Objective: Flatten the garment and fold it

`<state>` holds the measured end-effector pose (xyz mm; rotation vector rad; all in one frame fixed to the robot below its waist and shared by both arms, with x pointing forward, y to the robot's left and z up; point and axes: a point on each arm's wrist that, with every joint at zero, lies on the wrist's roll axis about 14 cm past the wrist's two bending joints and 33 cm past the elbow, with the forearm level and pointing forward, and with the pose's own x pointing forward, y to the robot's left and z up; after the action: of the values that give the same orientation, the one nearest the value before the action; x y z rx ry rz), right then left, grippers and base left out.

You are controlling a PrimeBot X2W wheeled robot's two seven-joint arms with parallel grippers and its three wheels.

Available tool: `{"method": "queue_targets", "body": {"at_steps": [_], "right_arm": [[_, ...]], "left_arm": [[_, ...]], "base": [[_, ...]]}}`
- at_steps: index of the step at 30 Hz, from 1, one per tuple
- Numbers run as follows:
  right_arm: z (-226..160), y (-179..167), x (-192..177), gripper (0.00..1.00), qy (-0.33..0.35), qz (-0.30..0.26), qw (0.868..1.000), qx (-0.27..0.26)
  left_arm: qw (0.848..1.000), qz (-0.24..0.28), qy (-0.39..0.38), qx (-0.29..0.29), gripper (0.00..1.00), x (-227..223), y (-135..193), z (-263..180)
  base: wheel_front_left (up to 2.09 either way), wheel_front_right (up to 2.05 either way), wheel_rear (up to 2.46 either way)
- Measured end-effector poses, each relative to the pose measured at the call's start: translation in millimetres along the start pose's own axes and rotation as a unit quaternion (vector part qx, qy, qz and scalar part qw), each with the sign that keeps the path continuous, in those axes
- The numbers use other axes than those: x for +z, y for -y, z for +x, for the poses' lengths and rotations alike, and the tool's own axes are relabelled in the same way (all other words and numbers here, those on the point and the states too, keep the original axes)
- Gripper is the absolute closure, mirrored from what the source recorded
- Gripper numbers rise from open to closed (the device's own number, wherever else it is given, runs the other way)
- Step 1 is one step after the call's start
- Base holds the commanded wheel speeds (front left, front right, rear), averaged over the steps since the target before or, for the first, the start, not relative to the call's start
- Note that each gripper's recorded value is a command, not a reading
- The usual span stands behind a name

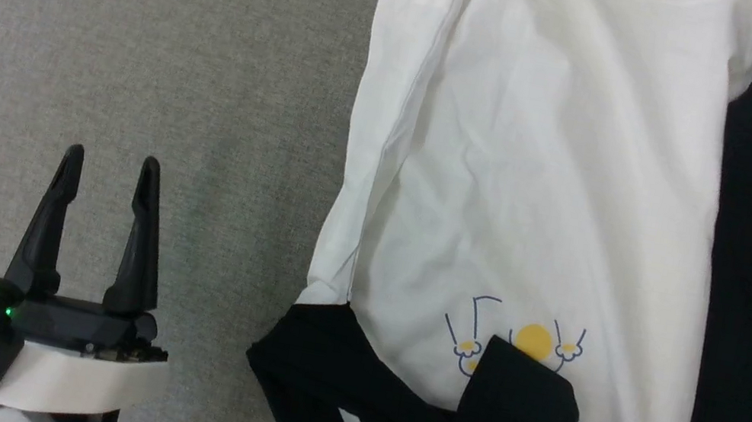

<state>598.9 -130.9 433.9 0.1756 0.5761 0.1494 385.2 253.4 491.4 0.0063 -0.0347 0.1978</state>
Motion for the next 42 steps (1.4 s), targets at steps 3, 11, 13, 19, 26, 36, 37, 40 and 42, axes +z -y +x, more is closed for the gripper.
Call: {"method": "queue_targets", "body": {"at_steps": [3, 11, 13, 19, 26, 36, 37, 40, 42], "right_arm": [[-25.8, 6.3, 10.3, 1.00, 0.033, 0.021, 0.999, 0.002], [-117.2, 75.7, 25.7, 1.00, 0.109, 0.076, 0.988, -0.078], [-140.9, 98.3, 24.5, 1.00, 0.124, 0.088, 0.982, -0.108], [-208.1, 152.2, 6.3, 1.00, 0.157, 0.134, 0.961, -0.183], [-275.1, 193.3, -19.9, 1.00, 0.186, 0.174, 0.935, -0.248], [-335.6, 215.3, -26.3, 1.00, 0.226, 0.188, 0.914, -0.281], [-338.4, 214.2, -23.7, 1.00, 0.229, 0.183, 0.915, -0.278], [-340.3, 203.1, -12.2, 1.00, 0.244, 0.168, 0.919, -0.259], [-335.3, 188.6, -2.2, 1.00, 0.252, 0.155, 0.926, -0.234]], "left_arm": [[1.000, 0.003, 0.006, 0.005, 0.00, 7.6, -5.3, -10.2], [1.000, 0.008, 0.023, 0.012, 0.00, 30.1, -17.2, -40.6], [1.000, 0.006, 0.027, 0.010, 0.00, 35.9, -16.7, -46.7], [0.999, 0.002, 0.043, 0.006, 0.00, 53.0, -17.5, -62.6], [0.998, -0.005, 0.061, -0.003, 0.00, 70.8, -15.1, -80.6], [0.997, -0.014, 0.078, -0.004, 0.00, 85.0, -16.3, -105.8], [0.997, -0.014, 0.080, -0.004, 0.00, 86.4, -16.2, -107.5], [0.996, -0.016, 0.089, -0.007, 0.00, 91.4, -15.3, -111.2], [0.995, -0.018, 0.095, -0.009, 0.00, 94.6, -14.2, -112.0]], "base": [[0.00, 0.00, 0.00], [0.00, 0.00, 0.00], [0.00, 0.00, 0.00], [0.00, 0.00, 0.00], [0.00, 0.00, 0.00], [0.00, 0.00, 0.00], [0.00, 0.00, 0.00], [0.00, 0.00, 0.00], [0.00, 0.00, 0.00]]}}
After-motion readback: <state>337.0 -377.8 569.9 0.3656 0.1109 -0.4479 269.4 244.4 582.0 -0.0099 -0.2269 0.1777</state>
